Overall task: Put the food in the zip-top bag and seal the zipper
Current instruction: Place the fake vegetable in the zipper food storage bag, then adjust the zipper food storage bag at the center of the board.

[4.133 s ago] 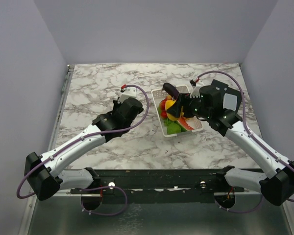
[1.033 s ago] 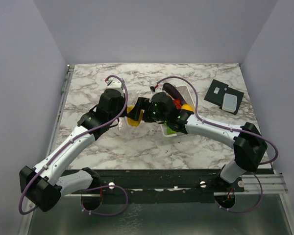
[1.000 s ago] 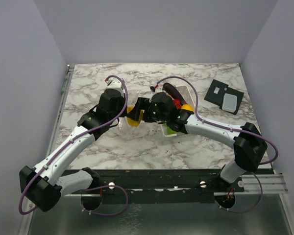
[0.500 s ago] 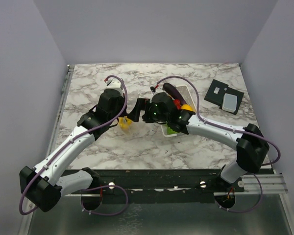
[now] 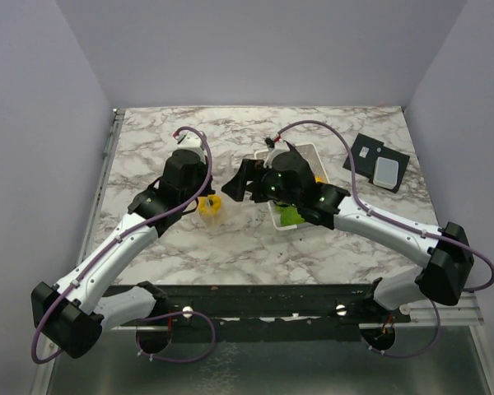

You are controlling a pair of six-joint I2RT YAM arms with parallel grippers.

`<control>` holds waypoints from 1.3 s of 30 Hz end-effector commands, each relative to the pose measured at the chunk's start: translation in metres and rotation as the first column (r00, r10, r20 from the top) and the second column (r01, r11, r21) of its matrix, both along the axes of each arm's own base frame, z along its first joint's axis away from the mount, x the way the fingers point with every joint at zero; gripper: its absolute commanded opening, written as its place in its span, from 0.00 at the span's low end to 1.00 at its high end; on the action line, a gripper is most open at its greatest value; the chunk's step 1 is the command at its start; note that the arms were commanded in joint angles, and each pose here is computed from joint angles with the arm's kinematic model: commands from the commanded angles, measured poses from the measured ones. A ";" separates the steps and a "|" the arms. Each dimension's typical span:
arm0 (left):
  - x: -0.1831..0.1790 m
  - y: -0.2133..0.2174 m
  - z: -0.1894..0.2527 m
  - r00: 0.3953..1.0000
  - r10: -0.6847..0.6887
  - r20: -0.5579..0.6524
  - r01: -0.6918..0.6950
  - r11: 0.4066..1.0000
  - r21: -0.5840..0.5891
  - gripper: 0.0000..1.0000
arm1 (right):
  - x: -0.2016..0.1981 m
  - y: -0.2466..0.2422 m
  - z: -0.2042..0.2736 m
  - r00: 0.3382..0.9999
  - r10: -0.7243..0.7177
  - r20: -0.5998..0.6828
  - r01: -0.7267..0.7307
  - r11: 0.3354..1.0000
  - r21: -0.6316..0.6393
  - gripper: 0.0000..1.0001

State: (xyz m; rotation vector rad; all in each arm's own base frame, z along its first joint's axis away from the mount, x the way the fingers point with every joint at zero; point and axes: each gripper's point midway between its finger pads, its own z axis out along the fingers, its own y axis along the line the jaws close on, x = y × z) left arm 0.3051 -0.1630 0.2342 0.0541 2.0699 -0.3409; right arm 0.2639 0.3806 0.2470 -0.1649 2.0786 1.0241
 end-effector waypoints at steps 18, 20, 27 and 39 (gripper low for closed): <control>-0.003 0.003 0.012 0.999 -0.001 0.044 0.002 1.000 -0.028 0.00 | 0.023 -0.006 -0.051 0.997 -0.073 -0.006 0.070 0.972 -0.226 0.75; -0.003 0.003 0.013 0.999 -0.002 0.045 0.003 1.000 -0.027 0.00 | 0.027 -0.003 -0.051 0.997 -0.077 -0.003 0.074 0.970 -0.231 0.72; -0.003 0.004 0.014 0.999 -0.005 0.049 0.006 1.000 -0.021 0.00 | 0.033 0.001 -0.041 0.997 -0.073 0.020 0.076 0.966 -0.246 0.32; -0.018 0.047 0.069 0.992 0.110 0.066 -0.116 0.988 0.100 0.00 | 0.036 -0.037 0.020 0.981 -0.087 0.173 0.143 0.929 -0.340 0.01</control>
